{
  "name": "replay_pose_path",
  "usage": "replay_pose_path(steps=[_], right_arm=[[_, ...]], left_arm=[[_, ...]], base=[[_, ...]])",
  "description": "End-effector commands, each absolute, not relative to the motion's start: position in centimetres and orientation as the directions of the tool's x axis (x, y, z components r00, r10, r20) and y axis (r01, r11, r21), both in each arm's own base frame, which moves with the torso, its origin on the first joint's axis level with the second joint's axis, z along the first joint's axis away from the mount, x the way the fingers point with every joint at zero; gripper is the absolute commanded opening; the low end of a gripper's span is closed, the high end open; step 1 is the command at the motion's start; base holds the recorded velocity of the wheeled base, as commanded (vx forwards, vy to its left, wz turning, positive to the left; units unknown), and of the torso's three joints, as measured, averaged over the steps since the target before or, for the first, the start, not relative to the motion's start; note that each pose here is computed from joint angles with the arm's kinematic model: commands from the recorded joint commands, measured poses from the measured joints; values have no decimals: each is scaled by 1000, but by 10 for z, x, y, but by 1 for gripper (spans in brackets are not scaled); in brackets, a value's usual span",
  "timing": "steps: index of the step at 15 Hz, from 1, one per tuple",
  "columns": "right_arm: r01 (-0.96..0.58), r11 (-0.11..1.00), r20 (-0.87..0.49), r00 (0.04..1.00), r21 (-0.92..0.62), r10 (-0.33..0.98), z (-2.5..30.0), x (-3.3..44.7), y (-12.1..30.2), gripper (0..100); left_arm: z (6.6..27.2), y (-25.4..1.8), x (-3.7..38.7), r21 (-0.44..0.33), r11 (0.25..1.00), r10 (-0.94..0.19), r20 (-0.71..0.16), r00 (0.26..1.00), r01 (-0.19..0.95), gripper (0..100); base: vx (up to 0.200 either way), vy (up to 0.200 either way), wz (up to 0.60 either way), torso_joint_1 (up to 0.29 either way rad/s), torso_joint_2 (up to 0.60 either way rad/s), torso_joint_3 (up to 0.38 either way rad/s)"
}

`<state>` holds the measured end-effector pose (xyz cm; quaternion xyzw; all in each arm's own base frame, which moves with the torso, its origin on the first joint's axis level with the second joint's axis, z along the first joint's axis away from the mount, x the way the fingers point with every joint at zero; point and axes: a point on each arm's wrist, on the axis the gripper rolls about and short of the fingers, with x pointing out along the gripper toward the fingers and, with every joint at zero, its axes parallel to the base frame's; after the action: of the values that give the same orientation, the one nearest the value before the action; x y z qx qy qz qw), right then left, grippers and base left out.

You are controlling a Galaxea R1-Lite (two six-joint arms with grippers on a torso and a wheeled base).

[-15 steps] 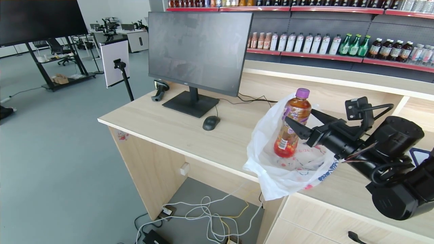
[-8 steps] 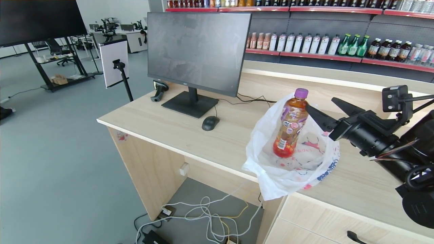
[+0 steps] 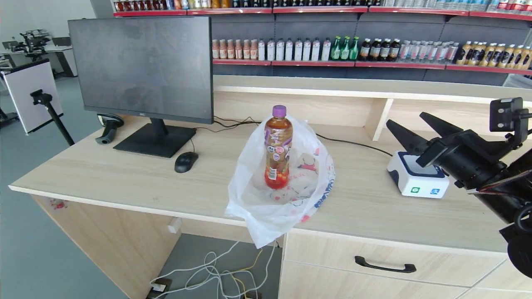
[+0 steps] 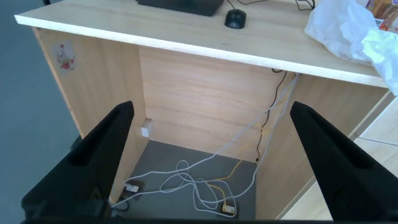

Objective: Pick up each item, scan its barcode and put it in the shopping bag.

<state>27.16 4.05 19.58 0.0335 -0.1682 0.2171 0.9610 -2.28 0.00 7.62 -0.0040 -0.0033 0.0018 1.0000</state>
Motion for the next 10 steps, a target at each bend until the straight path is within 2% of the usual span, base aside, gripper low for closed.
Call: replay_pose_path(steps=[1, 2, 10], right_arm=[[-416, 909, 365, 843, -20, 394, 203, 273, 37, 100], [-406, 913, 364, 847, -24, 387, 203, 273, 35, 100], [-360, 933, 315, 882, -27, 350, 190, 266, 22, 100]], left_arm=[[76, 0, -23, -11, 1000, 5, 5, 1000, -5, 100], [76, 0, -23, -9, 1000, 5, 5, 1000, -5, 100], [76, 0, -23, -11, 1000, 5, 5, 1000, -5, 100]], base=[[0, 0, 0, 0, 0, 0], [0, 0, 0, 0, 0, 0], [0, -200, 0, 3, 1, 3]])
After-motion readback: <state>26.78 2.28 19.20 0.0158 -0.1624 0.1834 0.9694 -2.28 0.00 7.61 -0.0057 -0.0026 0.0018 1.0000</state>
